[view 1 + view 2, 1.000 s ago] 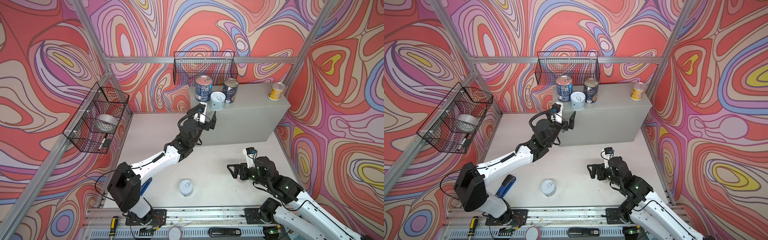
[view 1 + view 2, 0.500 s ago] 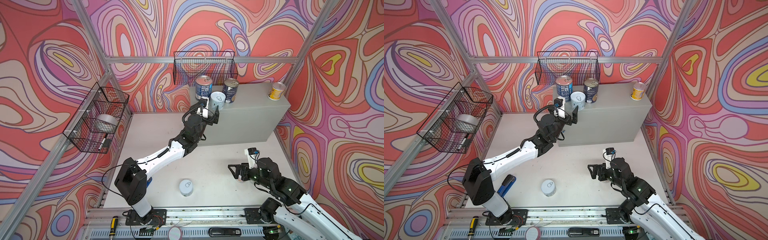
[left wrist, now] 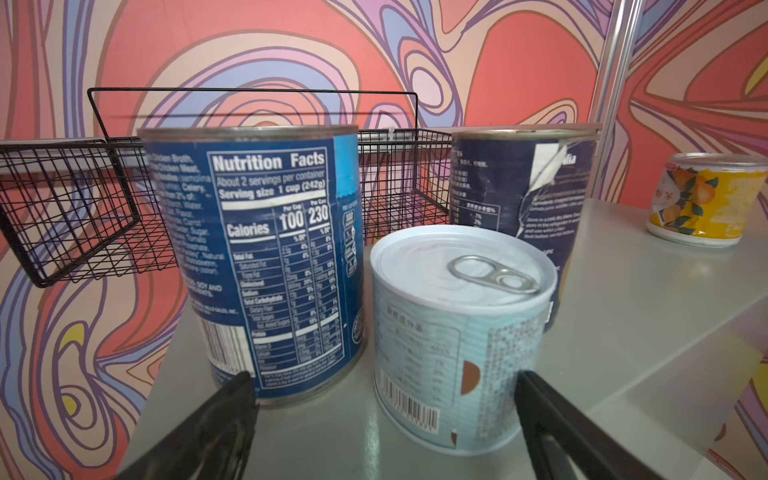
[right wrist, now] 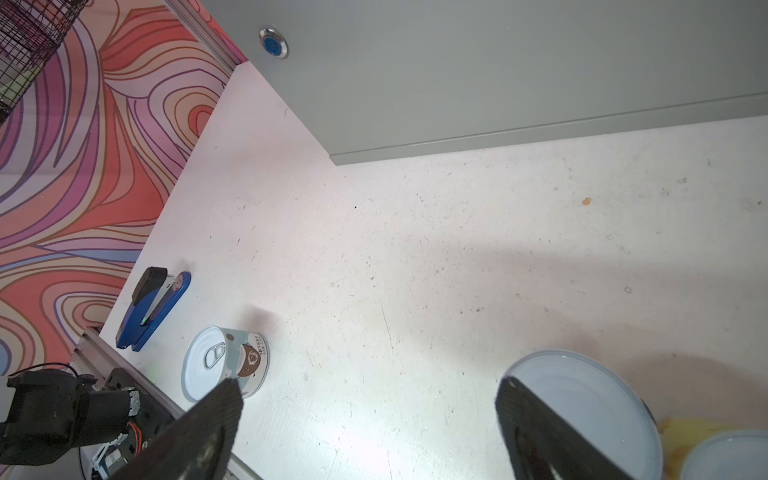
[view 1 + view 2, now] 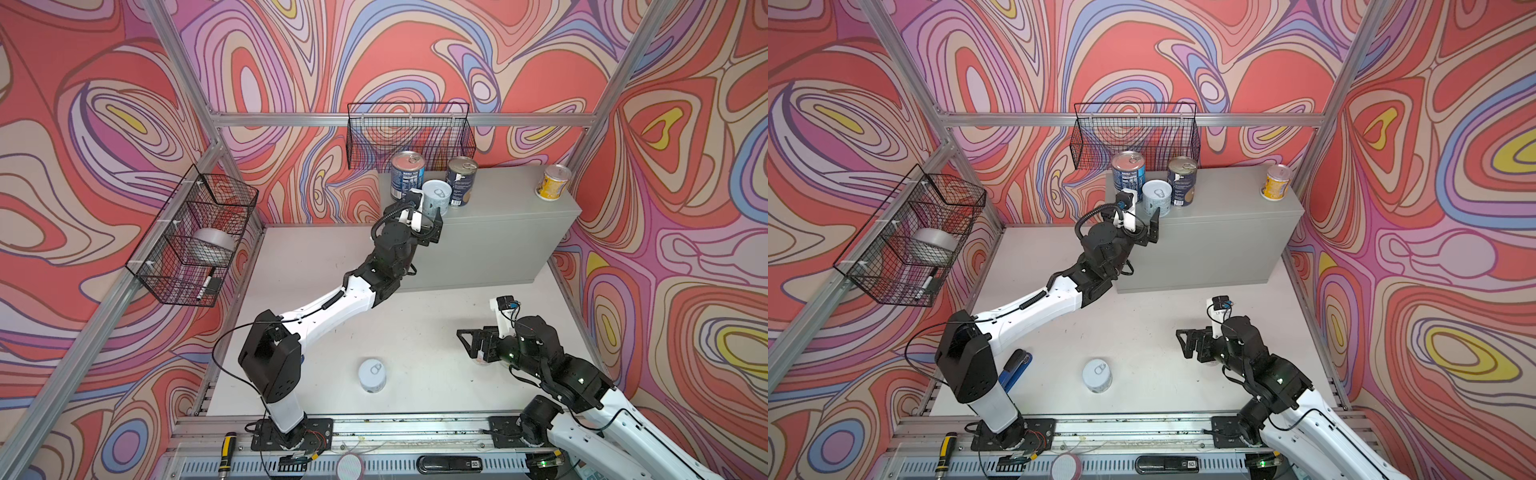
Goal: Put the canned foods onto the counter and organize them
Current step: 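Open the left gripper and release the white can on the cabinet, then move the left gripper down to the white can with brown print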
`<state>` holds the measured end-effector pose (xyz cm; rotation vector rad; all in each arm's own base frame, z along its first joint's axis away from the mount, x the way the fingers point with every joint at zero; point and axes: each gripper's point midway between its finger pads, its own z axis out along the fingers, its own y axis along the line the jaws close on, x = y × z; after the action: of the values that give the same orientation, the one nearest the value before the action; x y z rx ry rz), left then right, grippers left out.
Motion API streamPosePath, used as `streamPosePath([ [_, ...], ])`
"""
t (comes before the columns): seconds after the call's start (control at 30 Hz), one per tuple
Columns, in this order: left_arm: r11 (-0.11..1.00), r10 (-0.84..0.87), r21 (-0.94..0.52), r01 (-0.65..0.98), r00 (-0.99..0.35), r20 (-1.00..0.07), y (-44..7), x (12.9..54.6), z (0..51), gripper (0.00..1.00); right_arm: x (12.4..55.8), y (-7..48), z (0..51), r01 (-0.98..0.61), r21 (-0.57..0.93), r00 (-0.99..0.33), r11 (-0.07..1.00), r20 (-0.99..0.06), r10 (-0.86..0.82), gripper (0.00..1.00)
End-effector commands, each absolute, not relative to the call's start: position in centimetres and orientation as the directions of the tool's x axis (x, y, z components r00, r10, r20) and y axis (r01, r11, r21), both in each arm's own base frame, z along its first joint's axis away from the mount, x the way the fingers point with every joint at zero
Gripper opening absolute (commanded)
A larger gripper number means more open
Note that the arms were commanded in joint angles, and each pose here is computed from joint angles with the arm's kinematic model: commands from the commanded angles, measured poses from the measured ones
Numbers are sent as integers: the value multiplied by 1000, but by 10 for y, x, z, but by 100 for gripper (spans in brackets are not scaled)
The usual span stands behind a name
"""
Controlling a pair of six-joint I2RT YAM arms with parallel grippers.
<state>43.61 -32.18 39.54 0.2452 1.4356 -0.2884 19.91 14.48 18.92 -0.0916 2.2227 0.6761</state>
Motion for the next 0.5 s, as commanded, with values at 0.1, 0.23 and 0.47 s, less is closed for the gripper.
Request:
streamPosePath([
  [0.1,951,27,42,307,53,-998,-308,418,378,100,207,131,190,-208,413,-654,887,-733,188,98],
  [0.23,947,93,97,307,29,-995,-297,402,381,100,210,137,209,-270,406,-612,873,-773,170,99],
  [0.47,960,153,132,247,-66,-986,-254,369,355,100,223,147,209,-291,396,-588,871,-792,163,98],
])
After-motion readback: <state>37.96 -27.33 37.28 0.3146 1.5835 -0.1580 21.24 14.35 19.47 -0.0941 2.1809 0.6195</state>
